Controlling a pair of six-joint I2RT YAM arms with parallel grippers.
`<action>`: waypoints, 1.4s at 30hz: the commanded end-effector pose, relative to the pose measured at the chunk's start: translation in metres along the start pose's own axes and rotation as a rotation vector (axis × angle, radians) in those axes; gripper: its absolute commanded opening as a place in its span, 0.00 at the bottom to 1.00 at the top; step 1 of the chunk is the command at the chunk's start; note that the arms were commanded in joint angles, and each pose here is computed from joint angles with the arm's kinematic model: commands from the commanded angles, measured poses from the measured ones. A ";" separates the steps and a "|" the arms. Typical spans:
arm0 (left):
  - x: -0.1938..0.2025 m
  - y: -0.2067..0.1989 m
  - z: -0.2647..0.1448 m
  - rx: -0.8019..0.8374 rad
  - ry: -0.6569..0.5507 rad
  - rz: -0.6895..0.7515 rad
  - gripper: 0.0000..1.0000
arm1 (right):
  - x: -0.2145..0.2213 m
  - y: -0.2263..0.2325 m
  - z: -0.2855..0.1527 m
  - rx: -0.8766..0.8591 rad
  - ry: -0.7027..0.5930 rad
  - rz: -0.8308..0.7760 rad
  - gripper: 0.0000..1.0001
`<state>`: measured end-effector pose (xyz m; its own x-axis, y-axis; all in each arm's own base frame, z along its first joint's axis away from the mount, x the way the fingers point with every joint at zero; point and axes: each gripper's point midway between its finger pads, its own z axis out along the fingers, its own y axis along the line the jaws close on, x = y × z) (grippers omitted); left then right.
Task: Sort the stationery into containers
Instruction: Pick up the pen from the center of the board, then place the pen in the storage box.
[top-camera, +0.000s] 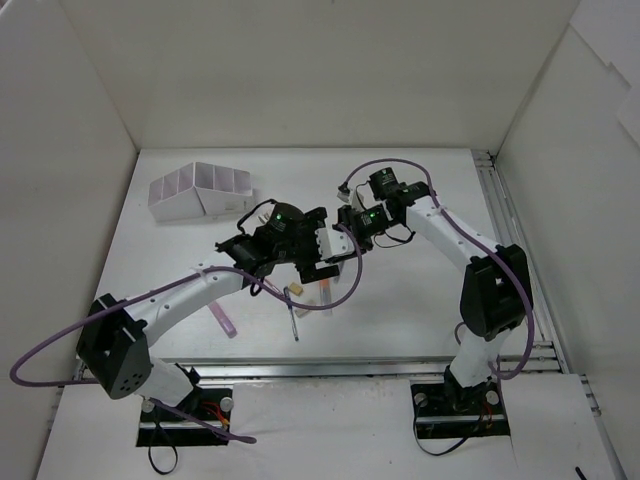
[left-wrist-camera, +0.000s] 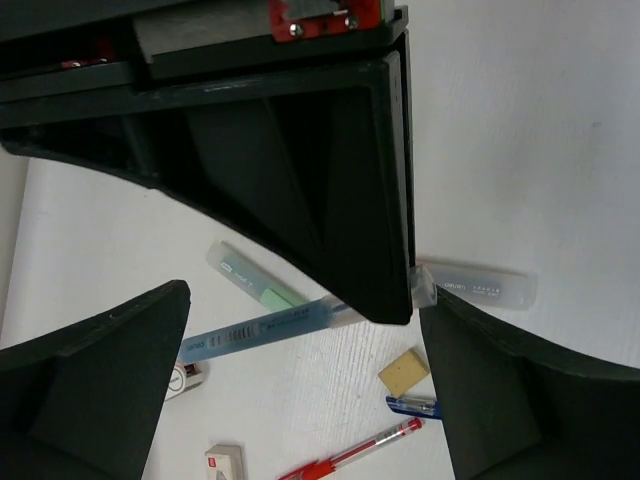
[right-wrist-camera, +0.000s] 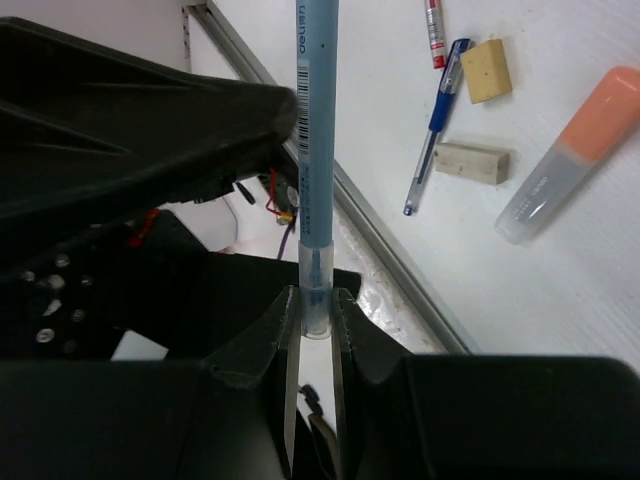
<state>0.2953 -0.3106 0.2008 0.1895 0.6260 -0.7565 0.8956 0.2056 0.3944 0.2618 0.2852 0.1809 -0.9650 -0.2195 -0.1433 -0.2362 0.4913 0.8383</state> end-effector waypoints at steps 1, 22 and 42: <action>-0.019 0.018 0.001 -0.050 -0.013 0.073 0.93 | 0.010 0.056 -0.016 -0.124 0.012 -0.010 0.00; -0.032 0.036 -0.022 -0.212 -0.110 0.061 0.00 | -0.013 0.072 -0.042 -0.027 -0.148 -0.106 0.67; 0.093 0.322 -0.169 -0.994 -0.373 -0.431 0.00 | -0.047 -0.036 -0.192 0.722 -1.034 -0.148 0.98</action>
<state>0.5167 -0.0623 0.2777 0.0117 0.2149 -0.9766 0.2514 0.9446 0.2109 0.3158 0.1419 0.2338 -0.6436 0.2364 -0.7280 -0.1211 0.9077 0.4018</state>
